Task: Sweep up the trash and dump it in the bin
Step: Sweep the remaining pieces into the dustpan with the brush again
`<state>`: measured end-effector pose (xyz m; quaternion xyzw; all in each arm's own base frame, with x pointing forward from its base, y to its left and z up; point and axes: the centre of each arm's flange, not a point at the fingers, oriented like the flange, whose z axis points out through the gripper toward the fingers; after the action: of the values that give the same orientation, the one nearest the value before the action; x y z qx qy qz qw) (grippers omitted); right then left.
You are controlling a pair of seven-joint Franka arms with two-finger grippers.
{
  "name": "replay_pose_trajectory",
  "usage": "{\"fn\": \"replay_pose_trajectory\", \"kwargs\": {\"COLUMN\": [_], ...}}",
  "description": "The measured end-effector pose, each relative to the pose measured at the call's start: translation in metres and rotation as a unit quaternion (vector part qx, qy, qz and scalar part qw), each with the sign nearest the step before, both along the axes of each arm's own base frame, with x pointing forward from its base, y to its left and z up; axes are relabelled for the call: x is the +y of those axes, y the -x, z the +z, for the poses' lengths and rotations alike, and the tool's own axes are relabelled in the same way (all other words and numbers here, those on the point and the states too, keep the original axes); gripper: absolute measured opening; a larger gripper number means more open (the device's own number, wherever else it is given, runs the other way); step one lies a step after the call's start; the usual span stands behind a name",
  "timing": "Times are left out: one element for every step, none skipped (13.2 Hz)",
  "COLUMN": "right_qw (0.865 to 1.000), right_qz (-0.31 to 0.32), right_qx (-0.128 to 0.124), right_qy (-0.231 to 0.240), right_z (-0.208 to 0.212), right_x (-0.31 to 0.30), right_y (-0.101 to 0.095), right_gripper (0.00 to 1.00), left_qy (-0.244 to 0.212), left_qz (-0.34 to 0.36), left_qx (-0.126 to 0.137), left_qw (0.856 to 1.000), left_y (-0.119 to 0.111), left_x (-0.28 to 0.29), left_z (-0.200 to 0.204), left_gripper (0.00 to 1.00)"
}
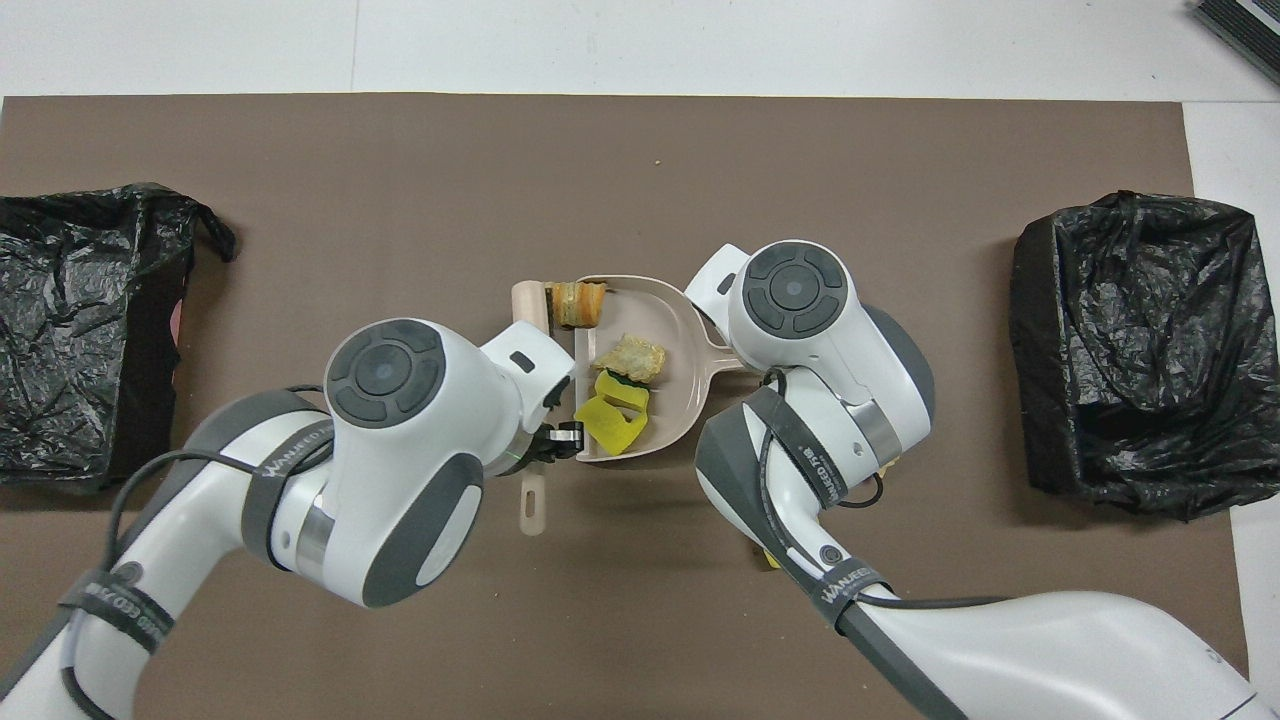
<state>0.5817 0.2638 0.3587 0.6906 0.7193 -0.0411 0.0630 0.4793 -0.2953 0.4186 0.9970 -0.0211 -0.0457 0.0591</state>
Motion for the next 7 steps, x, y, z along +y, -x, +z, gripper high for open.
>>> {"fn": "replay_pose_trajectory", "kwargs": {"right_qw": [1.000, 1.000, 1.000, 1.000, 1.000, 1.000, 1.000], "right_qz": [-0.001, -0.001, -0.001, -0.001, -0.001, -0.001, -0.001], "right_qx": [0.000, 0.000, 0.001, 0.001, 0.001, 0.001, 0.001], "right_qy": [-0.001, -0.001, -0.001, -0.001, -0.001, -0.001, -0.001], "right_z": [0.000, 0.000, 0.000, 0.000, 0.000, 0.000, 0.000], "right_x": [0.000, 0.000, 0.000, 0.000, 0.000, 0.000, 0.000], "right_y": [0.000, 0.000, 0.000, 0.000, 0.000, 0.000, 0.000], "right_gripper": [0.32, 0.32, 0.32, 0.32, 0.32, 0.32, 0.32], "left_qy": [0.001, 0.003, 0.003, 0.003, 0.003, 0.004, 0.004], "left_qz": [-0.009, -0.014, -0.015, -0.016, -0.018, -0.022, -0.027], "left_qx": [-0.005, -0.010, -0.011, -0.012, -0.014, -0.017, -0.018], "left_qw": [1.000, 1.000, 1.000, 1.000, 1.000, 1.000, 0.999], "left_y": [-0.011, -0.023, -0.031, -0.036, -0.039, -0.041, -0.041], "left_x": [0.018, 0.037, 0.050, 0.055, 0.053, 0.046, 0.038], "left_z": [-0.001, -0.002, -0.006, -0.013, -0.022, -0.033, -0.044], "left_gripper": [0.26, 0.26, 0.26, 0.26, 0.26, 0.26, 0.26]}}
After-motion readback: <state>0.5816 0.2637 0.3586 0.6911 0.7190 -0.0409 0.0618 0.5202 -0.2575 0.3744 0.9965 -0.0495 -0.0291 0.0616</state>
